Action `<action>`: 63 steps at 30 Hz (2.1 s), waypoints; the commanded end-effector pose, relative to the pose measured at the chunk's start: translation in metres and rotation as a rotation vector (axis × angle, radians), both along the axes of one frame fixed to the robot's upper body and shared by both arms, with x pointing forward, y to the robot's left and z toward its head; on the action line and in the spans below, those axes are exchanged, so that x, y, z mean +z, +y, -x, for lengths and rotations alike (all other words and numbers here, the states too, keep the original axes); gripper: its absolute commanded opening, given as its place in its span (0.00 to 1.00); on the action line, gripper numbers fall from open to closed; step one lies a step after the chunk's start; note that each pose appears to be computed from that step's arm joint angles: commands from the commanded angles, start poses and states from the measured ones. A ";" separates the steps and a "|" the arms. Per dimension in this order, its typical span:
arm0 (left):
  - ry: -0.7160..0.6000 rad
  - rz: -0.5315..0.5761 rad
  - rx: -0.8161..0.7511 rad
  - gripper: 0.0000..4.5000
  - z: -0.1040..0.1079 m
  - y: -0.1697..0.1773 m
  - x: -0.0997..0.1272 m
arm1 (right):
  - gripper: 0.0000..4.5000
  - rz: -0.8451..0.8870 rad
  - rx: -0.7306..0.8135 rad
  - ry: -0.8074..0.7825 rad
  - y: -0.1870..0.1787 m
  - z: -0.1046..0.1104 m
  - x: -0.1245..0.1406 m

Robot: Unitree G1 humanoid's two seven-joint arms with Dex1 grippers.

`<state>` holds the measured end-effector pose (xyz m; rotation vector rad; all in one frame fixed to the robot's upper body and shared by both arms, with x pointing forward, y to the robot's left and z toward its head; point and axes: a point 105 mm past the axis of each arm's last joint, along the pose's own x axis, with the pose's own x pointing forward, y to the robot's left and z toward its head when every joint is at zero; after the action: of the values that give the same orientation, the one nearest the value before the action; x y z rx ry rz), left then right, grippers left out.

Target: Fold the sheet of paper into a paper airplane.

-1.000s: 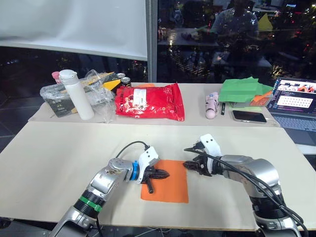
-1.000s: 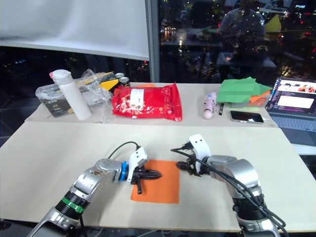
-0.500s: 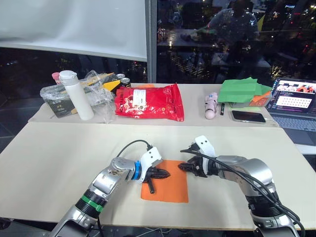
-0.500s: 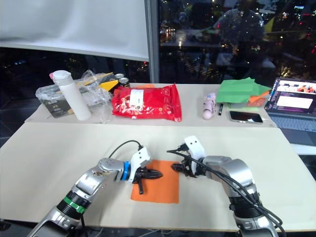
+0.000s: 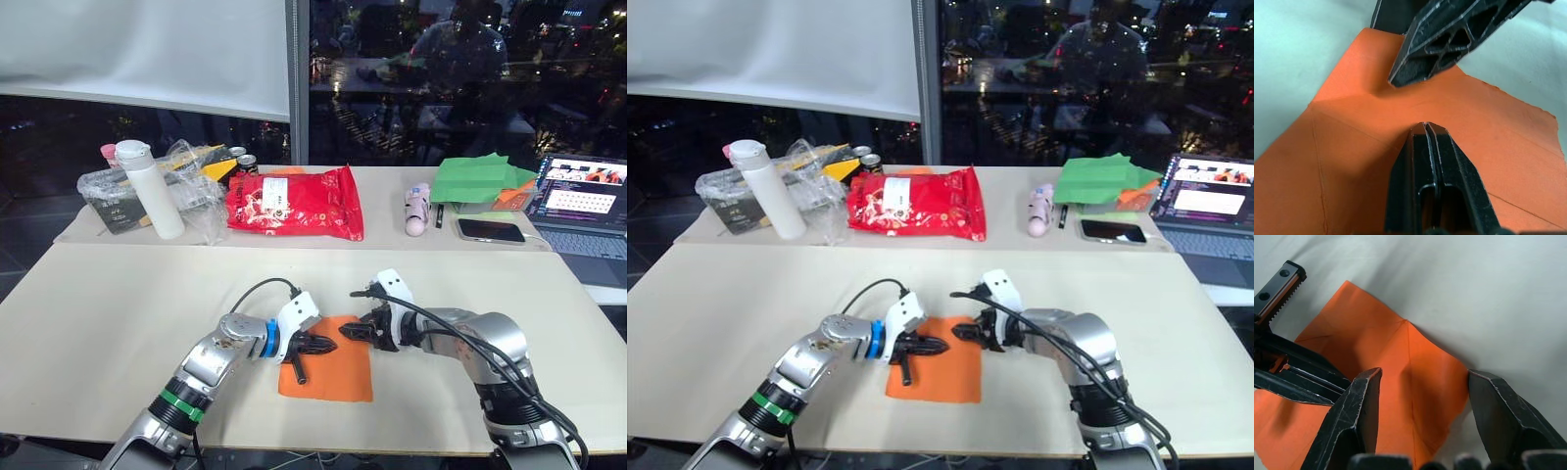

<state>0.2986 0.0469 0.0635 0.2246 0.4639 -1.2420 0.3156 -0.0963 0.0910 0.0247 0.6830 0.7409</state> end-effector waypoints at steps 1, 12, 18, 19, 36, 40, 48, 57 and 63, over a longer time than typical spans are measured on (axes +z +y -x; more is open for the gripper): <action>0.042 -0.038 0.031 0.00 0.003 0.006 -0.013 | 0.66 -0.043 0.015 -0.021 0.002 0.001 0.012; 0.044 -0.037 0.029 0.00 0.003 0.006 -0.013 | 0.66 -0.114 0.038 0.056 0.006 0.014 0.010; 0.042 -0.038 0.025 0.00 0.003 0.006 -0.013 | 0.66 -0.146 0.018 0.056 0.009 0.016 0.008; 0.042 -0.039 0.024 0.00 0.003 0.006 -0.013 | 0.66 -0.156 0.006 0.041 0.010 0.013 0.010; 0.030 -0.039 0.021 0.00 0.002 0.005 -0.012 | 0.25 -0.125 -0.030 -0.019 -0.006 0.001 0.016; 0.031 -0.038 0.021 0.00 0.002 0.005 -0.013 | 0.01 -0.137 -0.025 -0.020 -0.005 0.000 0.017; 0.034 -0.039 0.026 0.00 0.001 0.007 -0.013 | 0.01 -0.085 0.052 -0.116 0.000 0.008 0.023; 0.037 0.054 0.058 0.00 -0.004 0.008 0.008 | 0.01 0.119 0.125 -0.283 0.000 0.002 0.028; -0.072 0.088 0.031 0.00 -0.008 0.011 0.032 | 0.01 0.205 0.157 -0.361 -0.008 -0.011 0.032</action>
<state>0.3057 0.0593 0.0793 0.1659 0.4234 -1.2018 0.3220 -0.1058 0.1105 -0.2985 0.4776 0.7795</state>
